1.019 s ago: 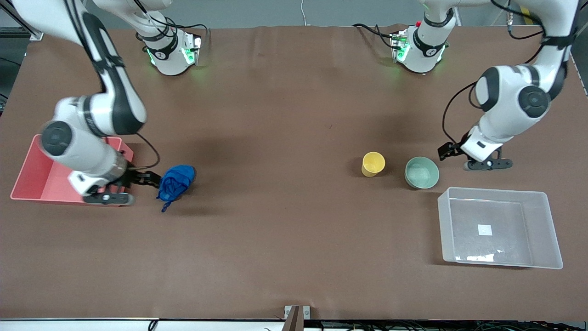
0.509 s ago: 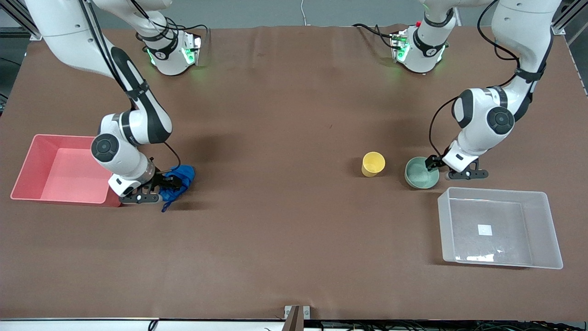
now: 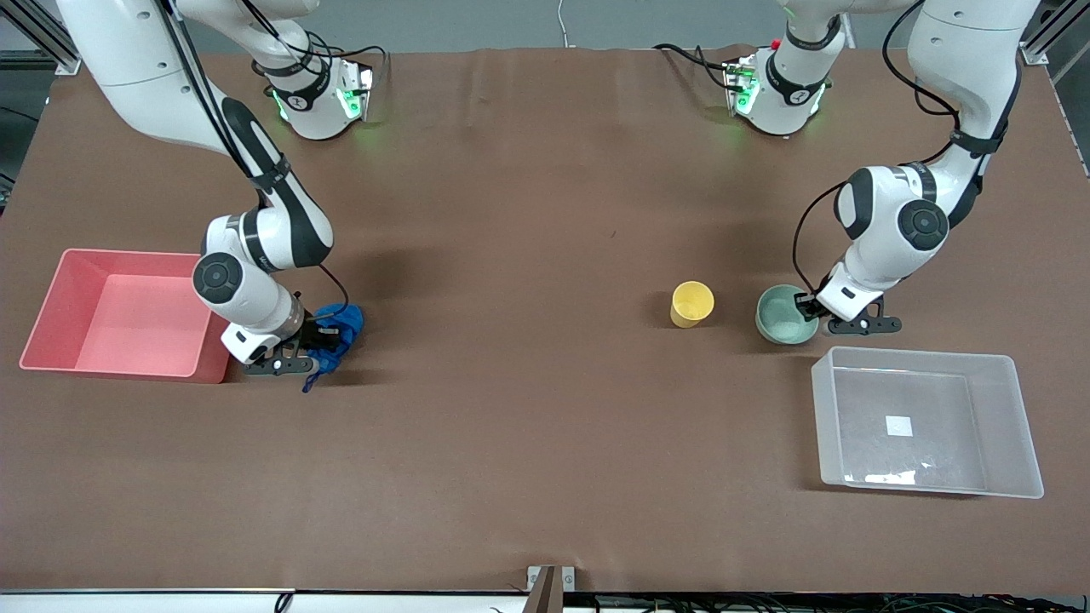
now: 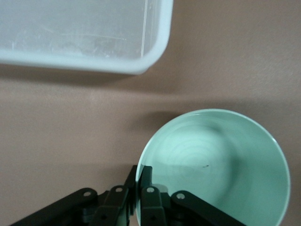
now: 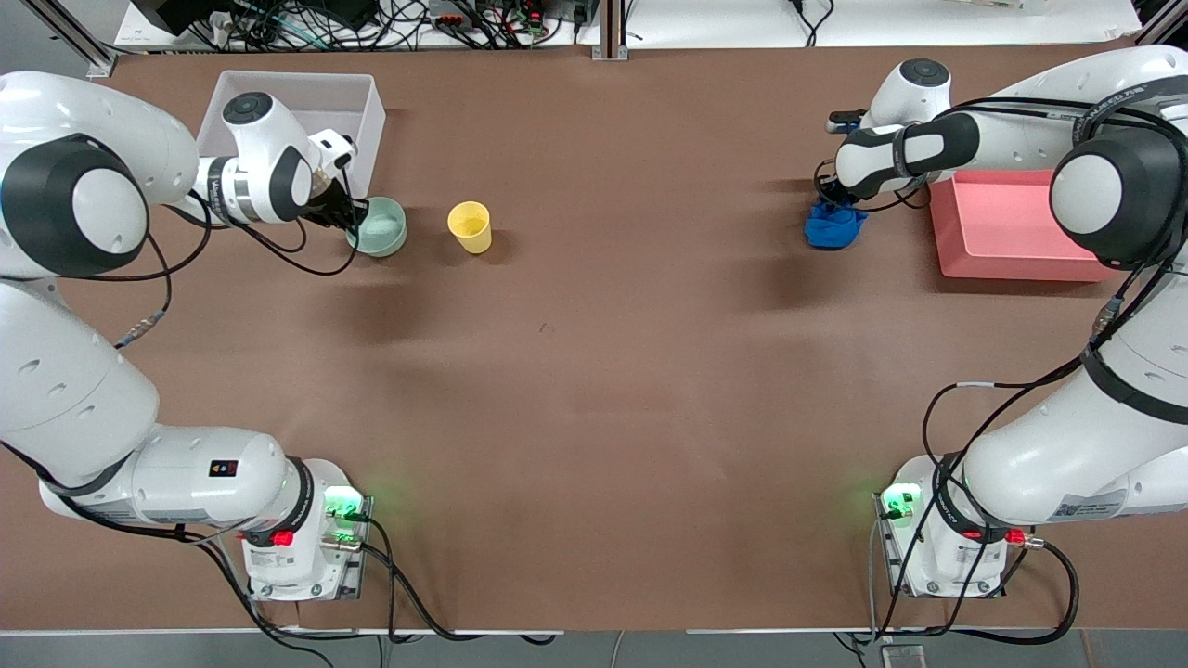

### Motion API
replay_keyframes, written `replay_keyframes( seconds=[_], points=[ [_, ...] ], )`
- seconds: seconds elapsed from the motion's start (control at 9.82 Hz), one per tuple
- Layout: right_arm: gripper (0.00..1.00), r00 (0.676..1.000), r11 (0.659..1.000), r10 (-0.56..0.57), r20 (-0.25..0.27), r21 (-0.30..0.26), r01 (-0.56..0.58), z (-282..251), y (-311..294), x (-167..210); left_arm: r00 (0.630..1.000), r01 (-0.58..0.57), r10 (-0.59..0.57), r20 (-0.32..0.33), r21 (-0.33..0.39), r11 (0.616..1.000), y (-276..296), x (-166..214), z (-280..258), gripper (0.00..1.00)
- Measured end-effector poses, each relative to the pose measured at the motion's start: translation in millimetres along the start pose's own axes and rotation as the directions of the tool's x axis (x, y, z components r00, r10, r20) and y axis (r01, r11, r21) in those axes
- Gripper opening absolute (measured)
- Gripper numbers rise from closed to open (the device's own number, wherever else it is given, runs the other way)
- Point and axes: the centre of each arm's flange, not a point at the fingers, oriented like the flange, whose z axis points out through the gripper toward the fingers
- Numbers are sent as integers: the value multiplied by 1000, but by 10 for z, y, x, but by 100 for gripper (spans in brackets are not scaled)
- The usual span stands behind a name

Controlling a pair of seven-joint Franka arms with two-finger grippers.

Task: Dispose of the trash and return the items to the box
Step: 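Lift the cloth with the right gripper while the left gripper lifts the bowl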

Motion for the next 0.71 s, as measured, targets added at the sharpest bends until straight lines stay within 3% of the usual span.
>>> replay_keyframes(
  seconds=[0.2,0.41,0.71],
  points=[
    [16,997,998,64,33,-4,-64,-197,-94,121,1000,-2,2,-10,0,1000,13,64,-448,4],
    [16,988,992,125,93,-30,-122,-1039,-89,370,1000,6,-6,-6,-4,1000,2,163,-1206,4],
    [16,990,993,111,89,-40,-107,-2364,756,265,993,67,-68,-94,-12,998,-331,777,-1850,4]
  ],
)
